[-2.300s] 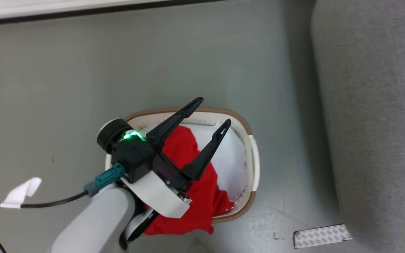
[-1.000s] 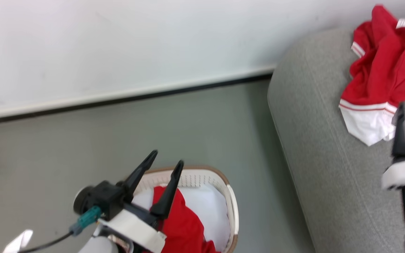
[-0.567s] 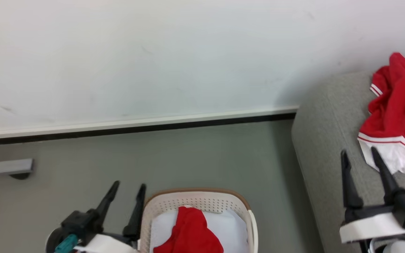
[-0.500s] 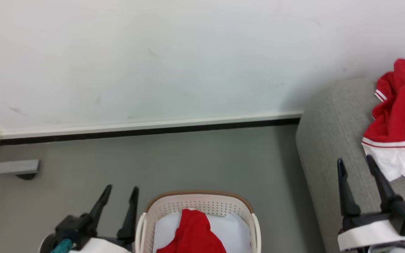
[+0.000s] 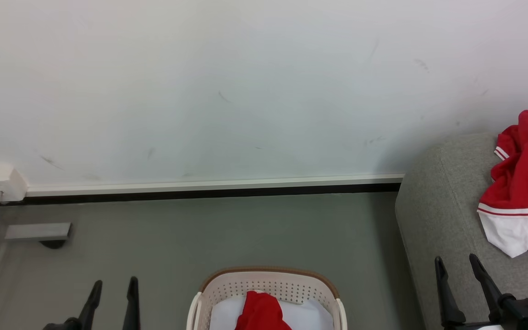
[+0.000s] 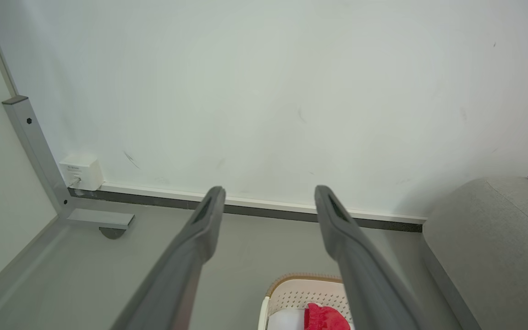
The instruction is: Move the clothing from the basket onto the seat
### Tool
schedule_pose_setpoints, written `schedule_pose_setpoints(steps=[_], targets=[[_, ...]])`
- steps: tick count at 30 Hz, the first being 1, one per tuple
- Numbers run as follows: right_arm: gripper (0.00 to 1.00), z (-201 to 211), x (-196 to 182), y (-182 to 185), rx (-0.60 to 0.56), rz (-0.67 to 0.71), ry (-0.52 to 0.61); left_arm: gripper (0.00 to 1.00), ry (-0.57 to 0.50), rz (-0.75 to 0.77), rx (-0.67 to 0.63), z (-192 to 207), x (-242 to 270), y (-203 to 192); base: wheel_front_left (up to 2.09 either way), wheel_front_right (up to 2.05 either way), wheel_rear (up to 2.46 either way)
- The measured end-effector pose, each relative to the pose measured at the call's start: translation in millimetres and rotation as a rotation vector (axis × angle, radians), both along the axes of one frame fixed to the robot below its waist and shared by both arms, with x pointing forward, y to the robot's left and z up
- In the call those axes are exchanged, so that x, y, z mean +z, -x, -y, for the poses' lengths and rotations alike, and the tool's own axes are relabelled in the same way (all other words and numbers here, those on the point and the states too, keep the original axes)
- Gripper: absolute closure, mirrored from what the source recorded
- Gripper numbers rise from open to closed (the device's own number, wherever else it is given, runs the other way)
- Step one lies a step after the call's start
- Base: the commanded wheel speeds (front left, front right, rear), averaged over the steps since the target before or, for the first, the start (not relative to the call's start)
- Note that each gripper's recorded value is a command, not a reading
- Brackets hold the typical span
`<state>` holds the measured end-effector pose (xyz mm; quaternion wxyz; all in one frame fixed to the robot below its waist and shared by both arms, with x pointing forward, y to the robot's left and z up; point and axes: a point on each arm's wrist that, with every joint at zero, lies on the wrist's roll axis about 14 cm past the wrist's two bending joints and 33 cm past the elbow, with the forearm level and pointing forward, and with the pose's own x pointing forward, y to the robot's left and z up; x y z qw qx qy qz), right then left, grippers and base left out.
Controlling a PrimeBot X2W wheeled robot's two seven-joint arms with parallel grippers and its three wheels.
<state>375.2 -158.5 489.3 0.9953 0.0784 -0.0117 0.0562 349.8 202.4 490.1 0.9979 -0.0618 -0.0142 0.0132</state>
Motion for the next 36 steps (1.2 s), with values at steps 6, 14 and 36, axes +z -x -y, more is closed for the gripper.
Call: schedule_pose_setpoints(steps=[6,14,36], targets=[[0.0,2.0,-7.6,2.1,-0.006,-0.024,-0.003,0.0,0.011,-0.015,0.008,-4.8,-6.8,3.7,0.0,0.0,0.0],[0.0,-0.3,-10.3,2.2,0.0,-0.033,-0.005,0.0,0.01,-0.024,0.008,-4.2,-10.8,5.1,0.0,0.0,0.0],[0.0,-1.4,-10.1,3.2,0.002,-0.033,-0.013,0.0,0.009,-0.042,-0.037,9.7,-17.1,2.6,0.0,0.0,0.0]])
